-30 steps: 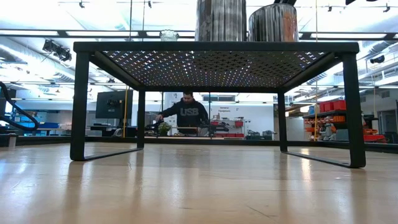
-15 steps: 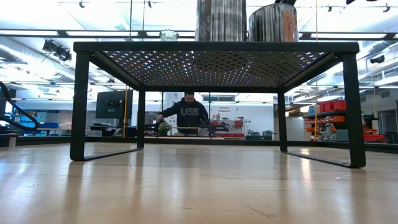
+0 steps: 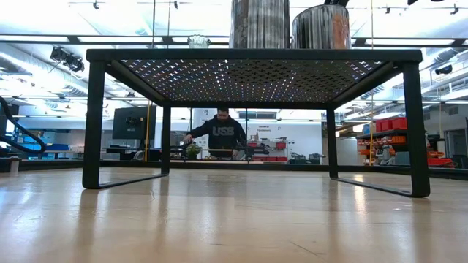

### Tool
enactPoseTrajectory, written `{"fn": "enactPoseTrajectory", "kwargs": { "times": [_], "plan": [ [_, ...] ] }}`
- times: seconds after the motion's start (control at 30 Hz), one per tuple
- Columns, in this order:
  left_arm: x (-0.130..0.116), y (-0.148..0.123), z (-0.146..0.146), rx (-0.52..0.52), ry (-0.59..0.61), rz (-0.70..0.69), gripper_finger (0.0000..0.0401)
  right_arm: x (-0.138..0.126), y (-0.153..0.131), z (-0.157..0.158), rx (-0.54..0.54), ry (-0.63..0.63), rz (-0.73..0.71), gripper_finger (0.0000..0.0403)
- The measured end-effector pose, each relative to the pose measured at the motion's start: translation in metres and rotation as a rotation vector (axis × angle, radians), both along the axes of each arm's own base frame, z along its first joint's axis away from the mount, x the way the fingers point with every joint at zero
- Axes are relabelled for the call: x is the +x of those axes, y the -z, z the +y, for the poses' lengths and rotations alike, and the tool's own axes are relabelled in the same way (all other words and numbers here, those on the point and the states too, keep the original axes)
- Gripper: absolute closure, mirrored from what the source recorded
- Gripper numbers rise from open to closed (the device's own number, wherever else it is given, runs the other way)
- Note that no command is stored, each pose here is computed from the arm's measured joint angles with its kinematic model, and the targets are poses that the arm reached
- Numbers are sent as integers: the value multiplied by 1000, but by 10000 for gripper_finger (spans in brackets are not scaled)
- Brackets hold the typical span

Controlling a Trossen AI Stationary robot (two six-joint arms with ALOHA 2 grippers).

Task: Pick & Place candle stick holders
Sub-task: Put the silver scented candle on the shelf

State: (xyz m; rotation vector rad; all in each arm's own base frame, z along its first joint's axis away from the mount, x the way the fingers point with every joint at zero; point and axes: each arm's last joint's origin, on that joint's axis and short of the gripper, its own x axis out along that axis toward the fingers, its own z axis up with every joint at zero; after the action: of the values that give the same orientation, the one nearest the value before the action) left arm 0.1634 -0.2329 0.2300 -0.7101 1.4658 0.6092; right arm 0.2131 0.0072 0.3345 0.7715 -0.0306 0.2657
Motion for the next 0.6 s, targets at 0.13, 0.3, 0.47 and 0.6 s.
{"fn": "enactPoseTrajectory", "kwargs": {
  "times": [0.13, 0.3, 0.47, 0.6],
  "plan": [
    [1, 1, 4, 25, -3, 5, 7, 0, 0, 0, 4, 8, 0, 351],
    [3, 1, 6, 19, -13, 13, 7, 0, 0, 0, 3, 8, 1, 351],
    [3, -1, 10, 23, -14, 16, 7, 0, 0, 0, -11, 9, -2, 351],
    [2, -6, 13, 25, -15, 0, 7, 0, 0, 0, -14, 10, 0, 351]
  ]
}}
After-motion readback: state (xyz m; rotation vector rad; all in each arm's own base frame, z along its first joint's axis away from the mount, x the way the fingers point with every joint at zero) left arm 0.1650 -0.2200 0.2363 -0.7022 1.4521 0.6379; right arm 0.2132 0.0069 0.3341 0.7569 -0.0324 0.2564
